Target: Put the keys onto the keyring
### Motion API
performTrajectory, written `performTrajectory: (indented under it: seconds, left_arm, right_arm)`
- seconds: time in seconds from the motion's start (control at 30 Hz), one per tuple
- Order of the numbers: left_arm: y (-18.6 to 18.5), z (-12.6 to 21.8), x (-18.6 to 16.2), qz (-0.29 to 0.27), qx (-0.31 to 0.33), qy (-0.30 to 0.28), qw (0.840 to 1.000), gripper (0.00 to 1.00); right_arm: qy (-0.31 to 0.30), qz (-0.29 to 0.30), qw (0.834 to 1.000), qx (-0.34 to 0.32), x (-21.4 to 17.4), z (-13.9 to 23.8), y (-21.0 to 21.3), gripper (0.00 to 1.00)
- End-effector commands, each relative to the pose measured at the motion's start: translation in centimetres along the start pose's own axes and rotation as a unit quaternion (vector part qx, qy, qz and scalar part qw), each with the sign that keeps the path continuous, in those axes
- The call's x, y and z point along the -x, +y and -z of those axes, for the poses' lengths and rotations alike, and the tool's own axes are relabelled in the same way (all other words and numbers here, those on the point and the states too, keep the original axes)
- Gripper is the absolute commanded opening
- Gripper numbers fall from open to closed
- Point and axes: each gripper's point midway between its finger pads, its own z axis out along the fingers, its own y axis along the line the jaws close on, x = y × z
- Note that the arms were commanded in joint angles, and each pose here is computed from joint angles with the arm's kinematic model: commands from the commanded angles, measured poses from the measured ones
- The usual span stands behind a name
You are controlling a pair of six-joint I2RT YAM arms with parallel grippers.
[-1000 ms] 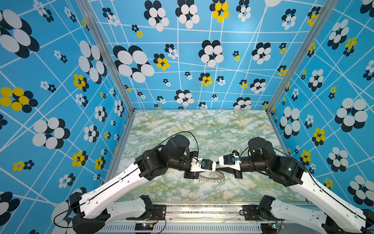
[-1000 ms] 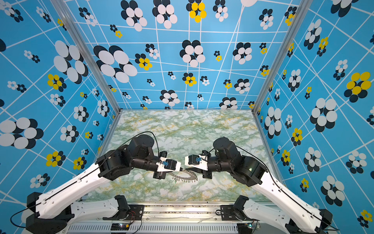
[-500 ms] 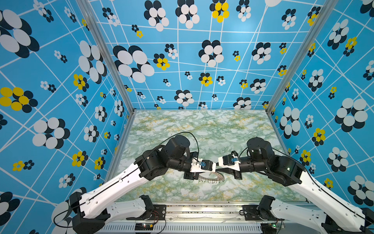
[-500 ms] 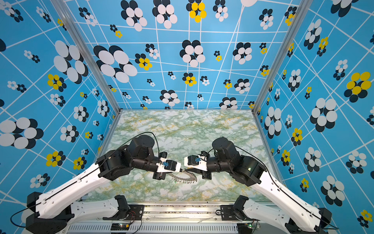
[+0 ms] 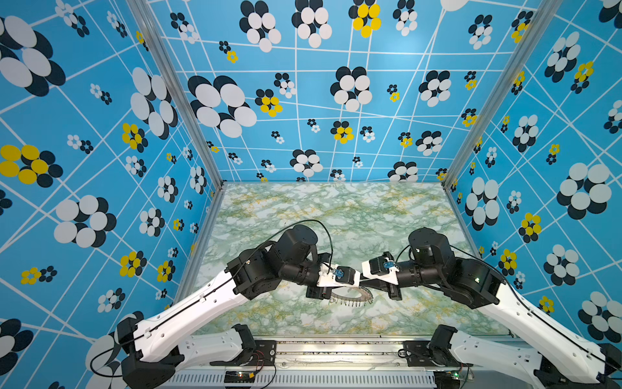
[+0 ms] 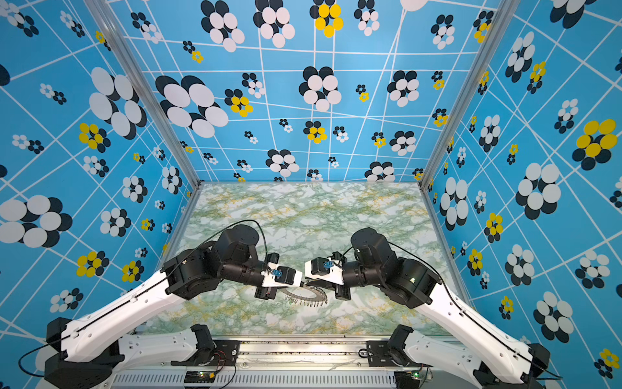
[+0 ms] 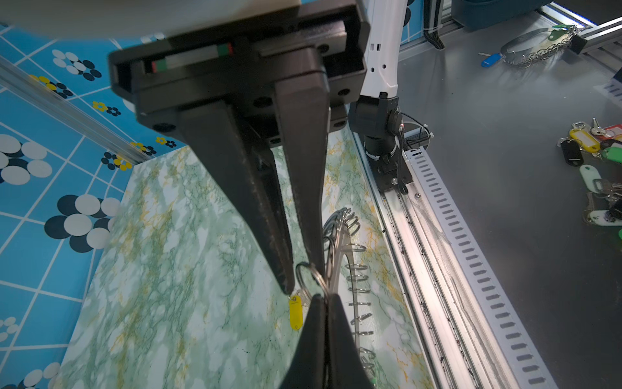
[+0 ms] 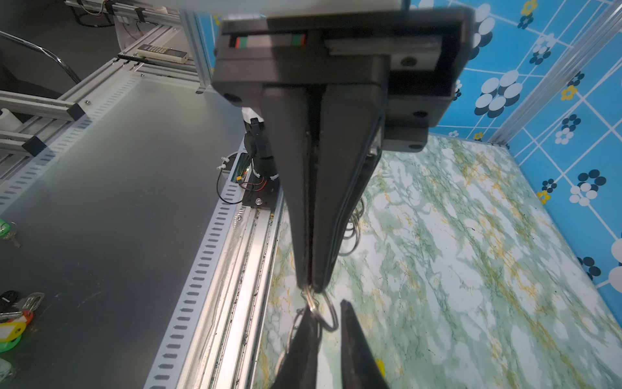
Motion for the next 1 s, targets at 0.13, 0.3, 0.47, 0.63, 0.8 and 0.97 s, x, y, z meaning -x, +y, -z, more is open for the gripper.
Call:
performTrajectory:
  seconds: [0.13, 0.3, 0.47, 0.63, 0.8, 0.97]
  left_arm:
    - [1.1, 0.4, 0.6, -0.013, 0.028, -0.006, 1.0, 0.0]
    - [2.4, 0.5, -1.6, 0.021, 0.084, 0.011, 0.996, 0.08]
    - [3.8, 1.6, -1.6, 0.048, 0.144, -0.009, 0.988, 0.42]
    - [3.6, 2.4, 0.0, 0.054, 0.145, -0.048, 0.987, 0.48]
    - [2.9, 2.4, 1.8, 0.054, 0.114, -0.081, 0.989, 0.45]
    - [2.7, 2.0, 2.2, 0.055, 0.101, -0.091, 0.989, 0.38]
  right_arm:
    - [-0.007, -0.002, 1.0, -0.002, 0.8, 0.4, 0.1, 0.0]
    - [-0.012, 0.001, 0.999, -0.046, 1.2, 1.4, -0.8, 0.0]
    - [-0.014, -0.016, 0.998, -0.06, 1.0, 1.4, -1.3, 0.0]
    - [-0.04, -0.021, 0.996, -0.073, 1.5, 1.4, -1.6, 0.0]
    - [-0.054, -0.027, 0.994, -0.089, 1.8, 1.4, -2.2, 0.0]
    - [-0.092, -0.038, 0.988, -0.115, 2.6, 1.9, -2.9, 0.0]
